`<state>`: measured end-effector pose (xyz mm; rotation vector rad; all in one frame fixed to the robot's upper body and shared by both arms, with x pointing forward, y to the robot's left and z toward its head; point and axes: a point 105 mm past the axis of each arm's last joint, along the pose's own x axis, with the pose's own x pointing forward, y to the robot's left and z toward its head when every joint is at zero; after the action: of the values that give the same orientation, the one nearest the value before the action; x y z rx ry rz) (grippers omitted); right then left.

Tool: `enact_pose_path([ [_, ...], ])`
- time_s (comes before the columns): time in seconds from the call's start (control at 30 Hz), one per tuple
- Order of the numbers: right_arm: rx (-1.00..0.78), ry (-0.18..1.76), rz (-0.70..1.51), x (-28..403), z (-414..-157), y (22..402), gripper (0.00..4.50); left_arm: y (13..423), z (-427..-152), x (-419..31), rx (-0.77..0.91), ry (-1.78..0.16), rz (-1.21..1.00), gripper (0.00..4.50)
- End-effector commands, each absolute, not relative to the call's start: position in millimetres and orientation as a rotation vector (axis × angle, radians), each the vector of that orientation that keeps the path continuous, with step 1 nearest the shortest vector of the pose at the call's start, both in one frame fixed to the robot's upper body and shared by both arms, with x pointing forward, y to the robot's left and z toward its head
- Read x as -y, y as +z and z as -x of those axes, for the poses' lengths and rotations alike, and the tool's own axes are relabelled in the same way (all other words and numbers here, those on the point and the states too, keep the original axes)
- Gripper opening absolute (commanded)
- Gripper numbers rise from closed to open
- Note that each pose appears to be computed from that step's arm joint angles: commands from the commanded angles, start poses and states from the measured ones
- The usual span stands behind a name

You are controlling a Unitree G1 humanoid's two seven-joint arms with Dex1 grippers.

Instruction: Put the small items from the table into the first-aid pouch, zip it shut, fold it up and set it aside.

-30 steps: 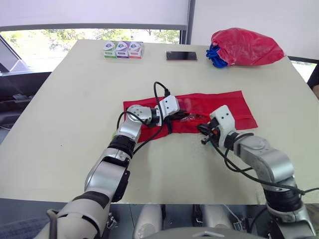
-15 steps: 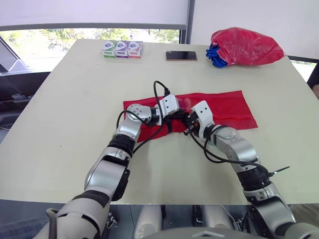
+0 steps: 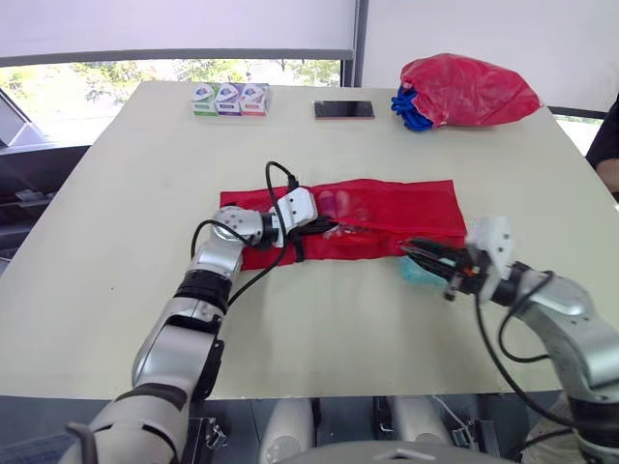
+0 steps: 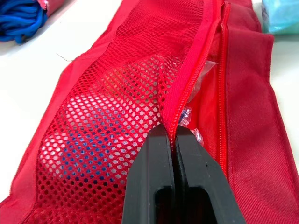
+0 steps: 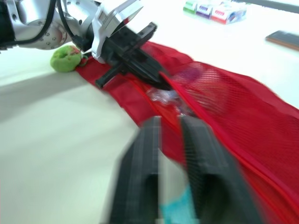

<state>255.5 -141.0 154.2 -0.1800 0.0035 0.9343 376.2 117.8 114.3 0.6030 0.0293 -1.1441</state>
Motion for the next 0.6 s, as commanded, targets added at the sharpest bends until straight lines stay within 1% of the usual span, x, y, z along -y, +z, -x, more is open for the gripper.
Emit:
enact_pose_path([
  [0.03, 0.061, 0.88, 0.232, 173.8, -243.5, 176.6, 2.84, 118.4, -371.9, -141.0, -0.041, -1.087, -0.604, 0.0],
  [0.07, 0.047, 0.865, 0.243, 184.1, -239.9, 176.5, 3.16, 117.3, -370.9, -148.0, -0.058, -1.069, -0.596, 0.0],
  [0.1, 0.028, 0.851, 0.257, 194.7, -235.8, 176.1, 3.78, 116.1, -370.3, -156.0, -0.078, -1.05, -0.591, 0.0],
  [0.13, 0.019, 0.847, 0.258, 204.5, -230.2, 177.3, 4.17, 115.7, -370.0, -164.2, -0.093, -1.029, -0.599, 0.0],
  [0.17, 0.017, 0.839, 0.257, 212.2, -226.1, 179.1, 4.35, 116.3, -369.9, -170.9, -0.103, -1.01, -0.604, 0.0],
  [0.33, 0.041, 0.837, 0.228, 225.4, -214.8, 188.2, 4.35, 121.4, -370.7, -194.1, -0.133, -0.95, -0.627, 0.0],
  [0.53, 0.073, 0.889, 0.196, 219.1, -211.9, 193.0, 4.35, 124.3, -376.3, -212.1, -0.168, -0.918, -0.678, 0.0],
  [0.6, 0.084, 0.899, 0.199, 216.3, -214.1, 193.8, 4.5, 128.4, -380.2, -212.0, -0.158, -0.91, -0.667, 0.61],
])
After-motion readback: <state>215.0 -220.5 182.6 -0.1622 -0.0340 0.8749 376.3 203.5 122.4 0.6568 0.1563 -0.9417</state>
